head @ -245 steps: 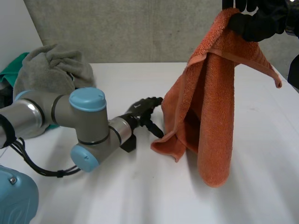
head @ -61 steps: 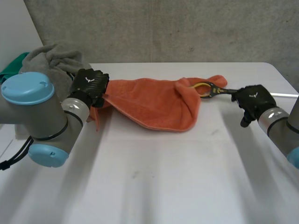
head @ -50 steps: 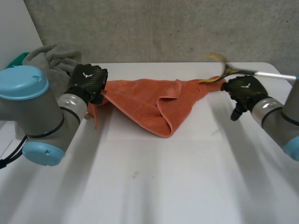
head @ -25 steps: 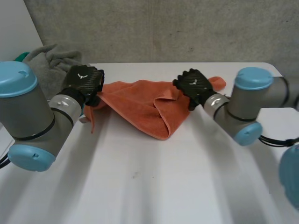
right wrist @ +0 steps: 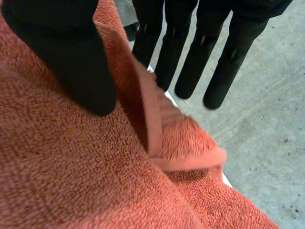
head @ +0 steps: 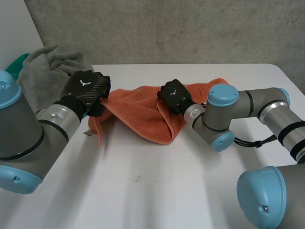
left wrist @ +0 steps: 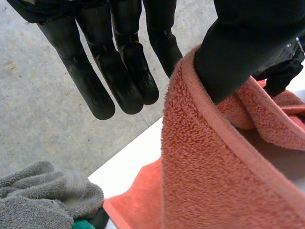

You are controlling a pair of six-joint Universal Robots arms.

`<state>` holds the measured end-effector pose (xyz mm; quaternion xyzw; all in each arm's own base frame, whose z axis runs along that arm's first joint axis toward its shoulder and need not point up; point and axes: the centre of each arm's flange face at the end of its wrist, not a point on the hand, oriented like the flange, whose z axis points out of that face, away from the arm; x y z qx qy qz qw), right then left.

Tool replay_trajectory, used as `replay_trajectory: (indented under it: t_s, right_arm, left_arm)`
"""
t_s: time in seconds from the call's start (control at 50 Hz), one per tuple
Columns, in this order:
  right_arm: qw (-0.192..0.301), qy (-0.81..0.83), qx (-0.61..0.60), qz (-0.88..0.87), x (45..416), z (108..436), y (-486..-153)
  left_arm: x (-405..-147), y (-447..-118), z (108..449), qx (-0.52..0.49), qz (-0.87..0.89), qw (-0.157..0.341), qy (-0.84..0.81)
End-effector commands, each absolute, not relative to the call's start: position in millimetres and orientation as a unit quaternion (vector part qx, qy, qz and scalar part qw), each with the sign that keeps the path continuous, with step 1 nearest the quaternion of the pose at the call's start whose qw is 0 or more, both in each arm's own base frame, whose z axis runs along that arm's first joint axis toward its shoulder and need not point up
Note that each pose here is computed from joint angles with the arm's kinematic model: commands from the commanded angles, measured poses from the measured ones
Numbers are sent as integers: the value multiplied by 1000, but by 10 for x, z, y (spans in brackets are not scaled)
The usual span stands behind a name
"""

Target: Fold the laundry.

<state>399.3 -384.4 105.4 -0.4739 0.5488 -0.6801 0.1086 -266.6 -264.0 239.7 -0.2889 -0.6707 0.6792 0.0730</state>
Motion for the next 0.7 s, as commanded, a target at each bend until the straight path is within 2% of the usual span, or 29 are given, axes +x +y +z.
replay_trajectory:
  t_s: [0.02,0.1,0.12,0.18,0.2,0.26,0.28,0.34,0.36,0.42,0.56,0.64,0.7]
  right_arm:
    - [110,546,-474,-682,3996,1079,-3849]
    - [88,556,-456,-690,3953,1252,-3867]
    - [71,559,-441,-698,3858,1478,-3915]
    - [52,563,-425,-707,3691,1841,-3918]
    - [34,563,-409,-718,3486,2129,-3968]
    - [6,561,-390,-730,3177,2507,-3985]
    - [-7,558,-380,-738,3013,2751,-3936]
    - [-26,555,-368,-745,2790,3066,-3808]
    - [-35,556,-366,-745,2673,3258,-3669]
    - [-61,570,-374,-729,2428,3524,-3397]
    - [-116,612,-402,-671,2050,3736,-2897]
    - [-103,644,-427,-626,2005,3634,-2618]
    - [-95,666,-437,-597,1988,3468,-2559]
  left_arm:
    - [-2641,-2635,2444,-286,686,71,-665]
    - [-2603,-2692,2470,-279,691,65,-664]
    - [-2572,-2729,2474,-275,692,61,-665]
    - [-2519,-2785,2493,-268,695,53,-665]
    - [-2495,-2813,2497,-265,696,50,-666]
    - [-2469,-2851,2521,-261,699,46,-664]
    - [-2457,-2866,2530,-259,700,45,-664]
    - [-2435,-2887,2543,-256,702,42,-664]
    - [-2424,-2892,2554,-254,703,40,-663]
    - [-2388,-2858,2711,-247,716,37,-652]
    - [-2374,-2731,3038,-238,745,51,-621]
    - [-2409,-2604,3101,-264,727,71,-630]
    - [-2423,-2583,3044,-276,707,80,-646]
